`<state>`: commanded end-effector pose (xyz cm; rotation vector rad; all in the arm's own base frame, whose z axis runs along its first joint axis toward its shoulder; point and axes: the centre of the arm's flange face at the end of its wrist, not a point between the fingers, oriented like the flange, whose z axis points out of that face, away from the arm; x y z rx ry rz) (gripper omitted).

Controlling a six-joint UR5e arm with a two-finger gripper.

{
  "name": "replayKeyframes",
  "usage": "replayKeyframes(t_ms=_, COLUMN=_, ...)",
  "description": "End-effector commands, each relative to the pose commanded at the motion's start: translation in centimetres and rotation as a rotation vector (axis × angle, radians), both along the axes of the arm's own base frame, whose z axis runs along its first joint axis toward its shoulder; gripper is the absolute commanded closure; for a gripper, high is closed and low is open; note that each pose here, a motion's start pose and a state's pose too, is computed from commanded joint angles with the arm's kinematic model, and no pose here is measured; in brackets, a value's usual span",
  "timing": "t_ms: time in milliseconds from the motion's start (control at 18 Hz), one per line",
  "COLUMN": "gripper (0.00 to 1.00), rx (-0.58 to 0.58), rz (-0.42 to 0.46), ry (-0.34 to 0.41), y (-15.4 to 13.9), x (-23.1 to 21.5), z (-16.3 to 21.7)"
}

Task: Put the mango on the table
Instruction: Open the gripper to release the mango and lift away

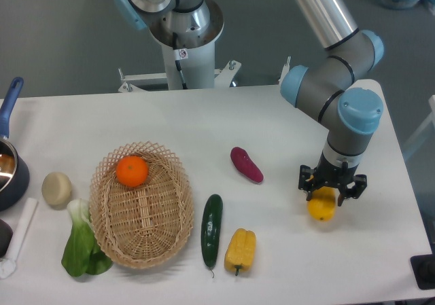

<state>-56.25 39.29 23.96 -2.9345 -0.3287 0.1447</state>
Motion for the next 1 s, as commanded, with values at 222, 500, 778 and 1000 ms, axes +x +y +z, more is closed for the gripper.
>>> replayKeyframes(t_ms=222, gripper=0.00, rx=-0.033, rz=-0.001, ry=0.097, y=0.0, x=-1.6, z=3.8)
replayKeyframes(t_ms=500, gripper=0.00, rx=-0.072, rz=-0.030, ry=0.238, y=-2.2, x=-4.8, z=10.4)
replayKeyframes(t_ms=778, gripper=0.00, rx=-0.180, rz=-0.241, ry=0.310, y=-11.0, x=-6.4, z=15.5)
replayKeyframes(t_ms=1000, gripper=0.00, rx=-0.215, rz=-0.308, ry=0.276, y=-15.1, x=-7.2, z=15.6)
